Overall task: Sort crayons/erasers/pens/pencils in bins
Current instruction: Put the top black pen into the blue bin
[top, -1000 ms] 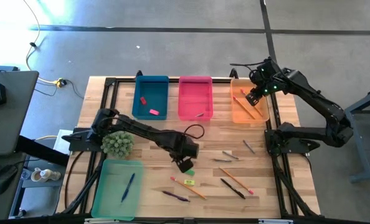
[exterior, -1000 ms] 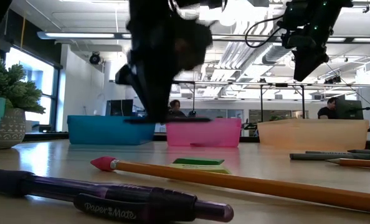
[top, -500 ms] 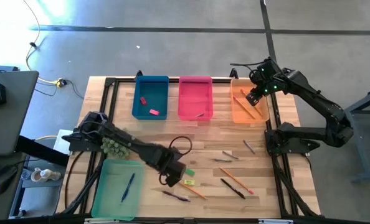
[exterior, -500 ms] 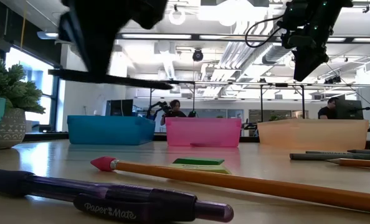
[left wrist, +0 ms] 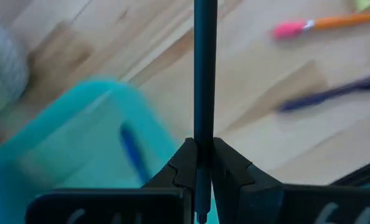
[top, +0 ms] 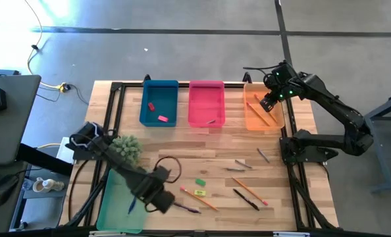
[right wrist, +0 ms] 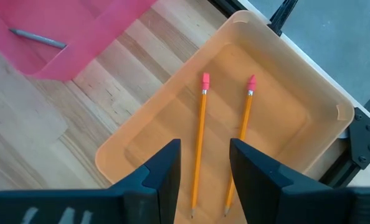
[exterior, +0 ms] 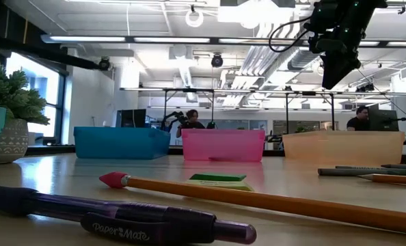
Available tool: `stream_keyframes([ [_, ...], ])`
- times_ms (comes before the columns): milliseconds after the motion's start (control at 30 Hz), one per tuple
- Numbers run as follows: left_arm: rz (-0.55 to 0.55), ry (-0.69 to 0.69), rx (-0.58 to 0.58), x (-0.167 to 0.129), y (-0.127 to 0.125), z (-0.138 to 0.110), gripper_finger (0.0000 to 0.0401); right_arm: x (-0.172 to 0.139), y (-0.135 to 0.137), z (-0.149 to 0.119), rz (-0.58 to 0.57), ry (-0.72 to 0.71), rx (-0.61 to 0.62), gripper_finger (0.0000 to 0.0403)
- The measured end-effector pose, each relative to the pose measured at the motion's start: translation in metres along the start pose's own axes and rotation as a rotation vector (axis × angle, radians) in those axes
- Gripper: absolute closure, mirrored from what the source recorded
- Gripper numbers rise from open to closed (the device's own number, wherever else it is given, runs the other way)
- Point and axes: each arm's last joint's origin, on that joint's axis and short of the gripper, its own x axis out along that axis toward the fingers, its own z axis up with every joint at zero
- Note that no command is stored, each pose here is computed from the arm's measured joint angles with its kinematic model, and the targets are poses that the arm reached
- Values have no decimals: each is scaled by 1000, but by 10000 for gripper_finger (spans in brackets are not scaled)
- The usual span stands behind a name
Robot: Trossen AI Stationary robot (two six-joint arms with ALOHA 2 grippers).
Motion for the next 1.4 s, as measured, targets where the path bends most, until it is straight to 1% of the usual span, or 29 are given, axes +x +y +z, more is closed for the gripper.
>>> stream_keyframes([
  [200,48,15,-66,-3,7,-32,389,0,2,0,55,0,31,274],
  [367,85,23,-121,-5,15,-60,389,0,11,1,87,-4,30,274],
  [600,83,-2,-186,-8,24,-95,389,-1,37,5,156,-35,40,274],
  [833,39,-73,-254,-10,34,-124,389,-3,66,2,235,-23,21,274],
  [933,44,-73,-237,-7,38,-130,389,-5,78,-1,259,-11,17,274],
  [1033,40,-70,-228,7,39,-134,389,-7,89,-5,260,-7,5,274],
  [1200,-10,-40,-226,32,37,-139,389,-10,103,-10,282,7,8,274],
  [1400,17,-47,-224,54,44,-138,389,-13,117,-17,317,29,16,274],
])
